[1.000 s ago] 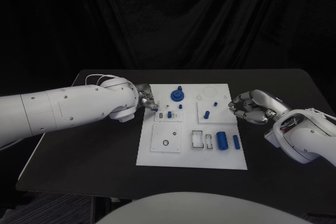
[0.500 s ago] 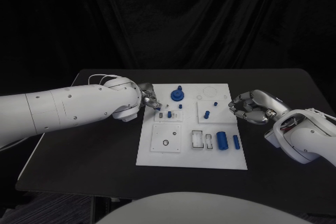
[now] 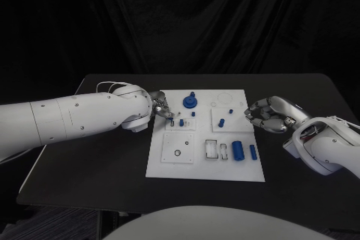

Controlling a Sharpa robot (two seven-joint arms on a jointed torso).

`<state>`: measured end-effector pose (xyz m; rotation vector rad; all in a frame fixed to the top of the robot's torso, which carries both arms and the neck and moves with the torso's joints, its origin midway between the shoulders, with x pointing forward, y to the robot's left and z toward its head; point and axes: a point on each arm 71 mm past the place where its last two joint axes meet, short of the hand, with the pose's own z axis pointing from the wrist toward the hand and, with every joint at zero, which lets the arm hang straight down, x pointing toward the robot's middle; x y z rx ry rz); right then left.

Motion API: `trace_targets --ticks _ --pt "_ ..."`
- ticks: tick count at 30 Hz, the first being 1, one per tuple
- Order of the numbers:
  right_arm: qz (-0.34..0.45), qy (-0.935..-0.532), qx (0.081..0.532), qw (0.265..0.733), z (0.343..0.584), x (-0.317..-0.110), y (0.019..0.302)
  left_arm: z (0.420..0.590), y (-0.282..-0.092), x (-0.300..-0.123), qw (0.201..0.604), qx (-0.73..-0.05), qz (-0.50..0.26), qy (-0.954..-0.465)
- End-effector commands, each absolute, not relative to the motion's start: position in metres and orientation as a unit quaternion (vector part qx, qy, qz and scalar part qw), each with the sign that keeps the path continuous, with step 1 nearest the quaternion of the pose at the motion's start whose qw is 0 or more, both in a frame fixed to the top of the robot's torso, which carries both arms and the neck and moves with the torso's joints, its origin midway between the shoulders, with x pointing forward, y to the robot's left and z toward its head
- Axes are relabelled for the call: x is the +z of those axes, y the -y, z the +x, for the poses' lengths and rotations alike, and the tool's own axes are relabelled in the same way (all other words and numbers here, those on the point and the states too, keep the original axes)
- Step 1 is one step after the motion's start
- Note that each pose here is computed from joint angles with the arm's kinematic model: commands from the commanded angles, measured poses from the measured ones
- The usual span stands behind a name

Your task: Assemble the parts on the task board

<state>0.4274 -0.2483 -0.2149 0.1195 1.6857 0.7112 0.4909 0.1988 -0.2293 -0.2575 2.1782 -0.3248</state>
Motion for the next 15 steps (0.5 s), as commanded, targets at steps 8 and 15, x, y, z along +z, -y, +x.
trace_targets --ticks 8,15 --pt "0.057 -0.732 0.306 0.606 0.4273 -0.2153 0.2490 0.4869 -0.1954 -0.2346 0.435 -0.140 -0.098 -0.884" --pt "0.057 -0.733 0.306 0.605 0.4273 -0.2154 0.2491 0.4860 -0.1963 -0.2365 0.433 -0.139 -0.099 -0.885"
